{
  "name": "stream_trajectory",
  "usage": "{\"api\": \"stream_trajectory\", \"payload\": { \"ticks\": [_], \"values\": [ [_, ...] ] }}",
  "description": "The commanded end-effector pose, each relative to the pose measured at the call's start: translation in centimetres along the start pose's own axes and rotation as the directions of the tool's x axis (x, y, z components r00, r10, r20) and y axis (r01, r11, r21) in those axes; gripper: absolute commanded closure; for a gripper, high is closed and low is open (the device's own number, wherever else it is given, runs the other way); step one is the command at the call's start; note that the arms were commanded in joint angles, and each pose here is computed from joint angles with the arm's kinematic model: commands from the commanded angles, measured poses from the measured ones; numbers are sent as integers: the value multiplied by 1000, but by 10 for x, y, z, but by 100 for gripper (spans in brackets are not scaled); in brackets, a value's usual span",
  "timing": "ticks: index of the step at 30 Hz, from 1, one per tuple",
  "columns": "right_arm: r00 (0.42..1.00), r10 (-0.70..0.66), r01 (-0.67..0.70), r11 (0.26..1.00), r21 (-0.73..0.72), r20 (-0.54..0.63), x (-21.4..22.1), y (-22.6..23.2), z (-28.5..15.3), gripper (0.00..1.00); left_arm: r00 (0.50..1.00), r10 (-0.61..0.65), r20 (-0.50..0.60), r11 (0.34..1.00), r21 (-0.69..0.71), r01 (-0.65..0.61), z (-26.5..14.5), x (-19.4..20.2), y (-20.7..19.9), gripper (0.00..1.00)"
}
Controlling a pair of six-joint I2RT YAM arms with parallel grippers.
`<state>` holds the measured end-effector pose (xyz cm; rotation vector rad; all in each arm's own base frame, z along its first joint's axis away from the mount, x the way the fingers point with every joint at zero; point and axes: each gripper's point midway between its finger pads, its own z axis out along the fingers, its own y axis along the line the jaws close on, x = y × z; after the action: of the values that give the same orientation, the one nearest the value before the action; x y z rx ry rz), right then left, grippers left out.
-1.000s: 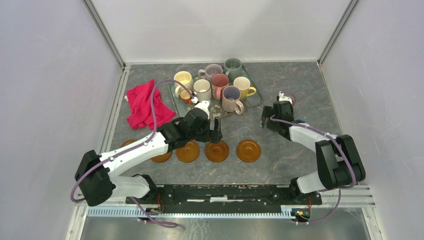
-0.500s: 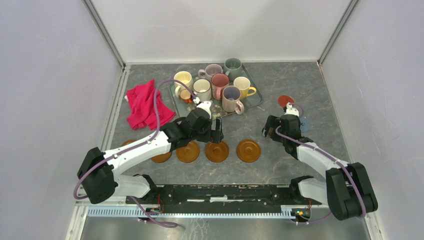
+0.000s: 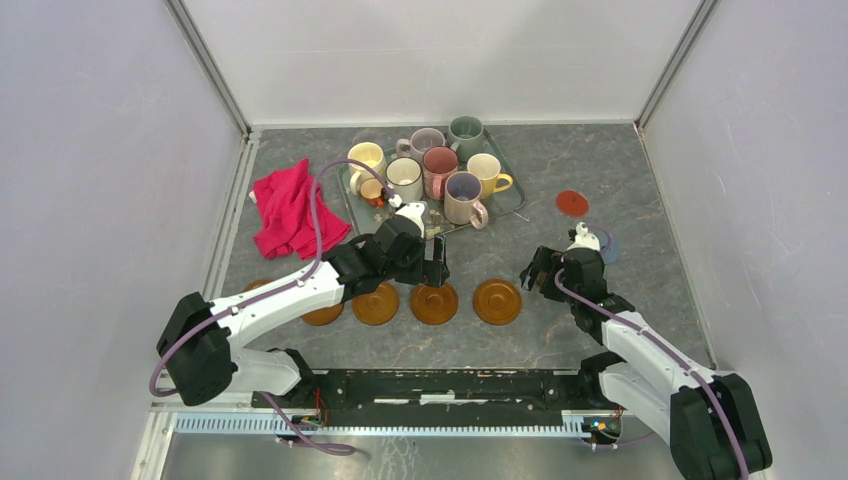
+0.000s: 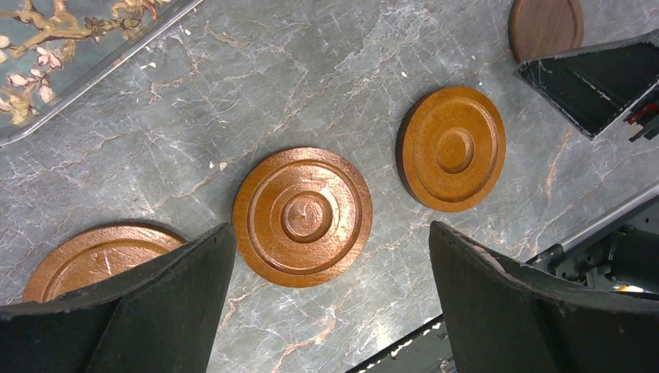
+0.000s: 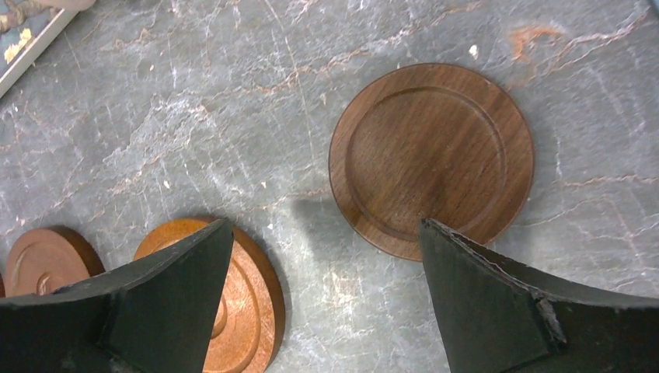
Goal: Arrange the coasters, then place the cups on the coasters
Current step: Move the coaster to the center of the board.
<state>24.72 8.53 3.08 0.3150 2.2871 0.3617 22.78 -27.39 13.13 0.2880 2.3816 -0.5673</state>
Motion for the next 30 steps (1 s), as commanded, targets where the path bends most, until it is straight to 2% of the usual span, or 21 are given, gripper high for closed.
{"api": "stream_trajectory", "payload": {
  "ticks": [1, 8, 16, 21, 30],
  "values": [
    [952, 51, -9, 990, 140, -300, 87, -37, -23, 3, 998, 45, 48, 999, 28, -47, -2, -14, -6, 0],
    [956, 61, -10, 984, 177, -285, 84, -42, -30, 3, 998, 47, 49, 999, 23, -48, -2, -13, -3, 0],
    [996, -2, 20, 981, 192, -93, -4, -17, -26, 2, 997, 50, 56, 998, 22, -51, -4, -15, -3, 0],
    [997, -51, 62, 979, 196, -57, -33, -6, -11, 2, 997, 48, 63, 998, 23, -50, -7, -17, -3, 0],
    [995, -26, 44, 981, 191, -93, -23, -4, 8, 2, 997, 48, 66, 999, 16, -49, -10, -16, 0, 0]
  ]
}}
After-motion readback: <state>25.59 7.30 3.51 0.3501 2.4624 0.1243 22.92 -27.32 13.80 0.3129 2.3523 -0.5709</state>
